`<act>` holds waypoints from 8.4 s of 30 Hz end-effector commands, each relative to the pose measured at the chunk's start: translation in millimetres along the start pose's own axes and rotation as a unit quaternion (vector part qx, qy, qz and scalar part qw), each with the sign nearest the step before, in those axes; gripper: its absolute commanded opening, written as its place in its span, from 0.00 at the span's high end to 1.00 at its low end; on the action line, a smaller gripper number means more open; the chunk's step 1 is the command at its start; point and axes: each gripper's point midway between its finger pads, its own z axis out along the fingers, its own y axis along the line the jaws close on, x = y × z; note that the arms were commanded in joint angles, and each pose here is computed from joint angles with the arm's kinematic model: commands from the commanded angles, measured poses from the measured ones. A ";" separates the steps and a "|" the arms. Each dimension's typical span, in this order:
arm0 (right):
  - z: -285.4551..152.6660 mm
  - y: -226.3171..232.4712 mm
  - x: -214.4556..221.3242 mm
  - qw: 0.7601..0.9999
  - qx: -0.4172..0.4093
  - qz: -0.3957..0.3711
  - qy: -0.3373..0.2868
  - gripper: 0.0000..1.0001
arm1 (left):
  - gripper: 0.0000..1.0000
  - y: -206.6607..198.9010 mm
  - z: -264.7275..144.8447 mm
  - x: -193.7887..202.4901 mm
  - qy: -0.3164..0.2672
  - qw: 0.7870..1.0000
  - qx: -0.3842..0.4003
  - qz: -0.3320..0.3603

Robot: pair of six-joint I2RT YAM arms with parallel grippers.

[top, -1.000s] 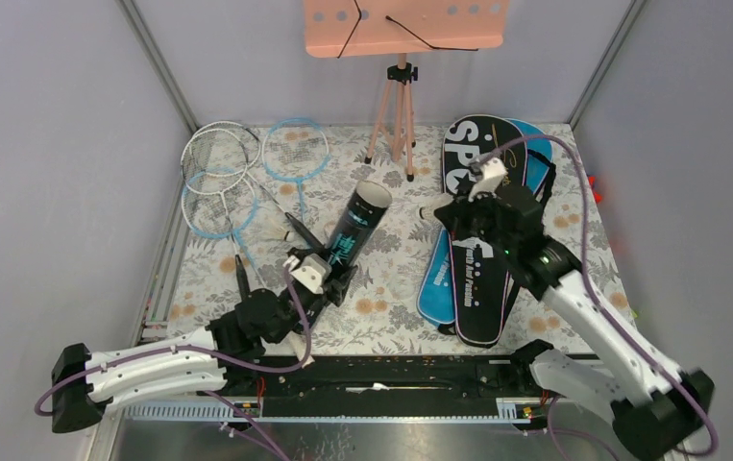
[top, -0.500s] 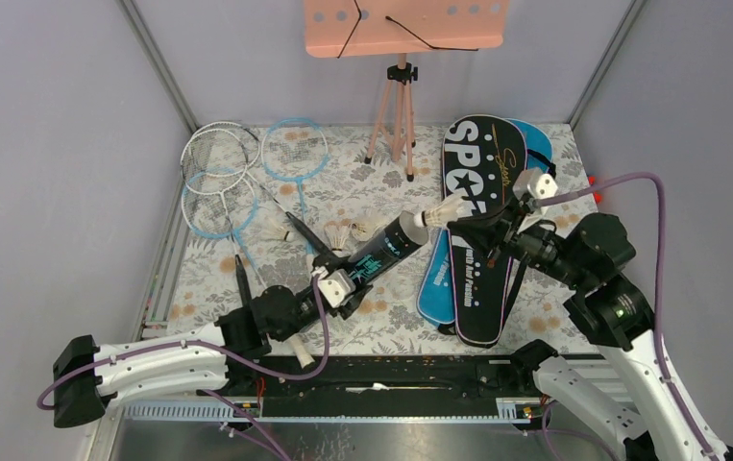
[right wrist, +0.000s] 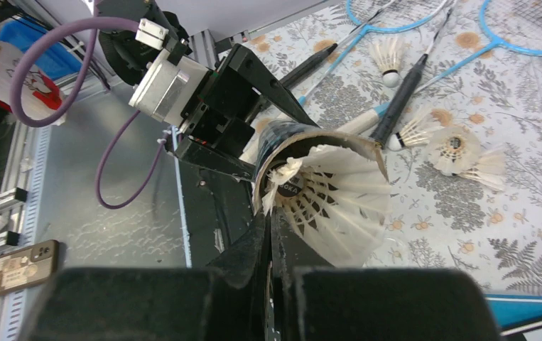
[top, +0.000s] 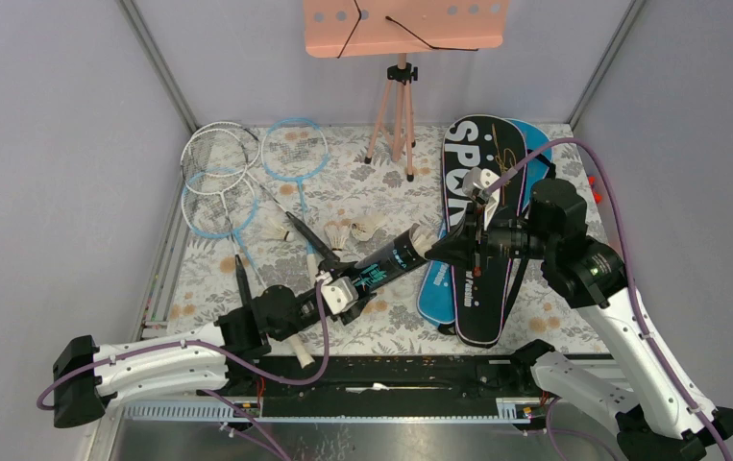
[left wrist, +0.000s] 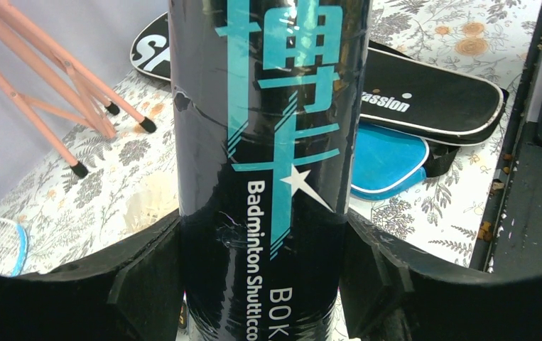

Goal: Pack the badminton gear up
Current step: Place the shuttlecock at the shuttle tube, then pick up the shuttlecock at the center of the board, then place the shuttlecock at the shuttle tube, then pick up the shuttlecock at the center of the board.

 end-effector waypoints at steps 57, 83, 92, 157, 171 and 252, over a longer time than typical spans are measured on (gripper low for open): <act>38.1 -141.1 10.9 0.922 0.370 0.089 -0.069 0.02 | 1.00 100.7 -65.6 -68.6 -0.157 0.933 -0.258 -0.195; 246.2 -237.9 119.8 0.904 0.362 0.226 -0.034 0.41 | 1.00 87.0 -67.7 -47.5 -0.133 0.943 -0.230 -0.199; 247.3 -264.2 135.5 0.860 0.435 0.260 -0.061 0.59 | 1.00 85.9 -66.5 -45.0 -0.131 0.944 -0.230 -0.198; 36.5 26.2 34.8 0.999 -0.012 -0.023 0.025 1.00 | 1.00 4.4 -10.2 -33.8 -0.073 0.988 0.023 0.132; 58.7 32.8 39.6 0.996 -0.052 0.048 0.049 0.95 | 1.00 -0.7 -9.7 -35.3 -0.079 0.988 0.036 0.129; 164.5 -288.8 164.1 0.873 0.292 0.384 0.074 0.81 | 1.00 100.6 -61.8 -51.8 -0.105 0.946 -0.267 -0.150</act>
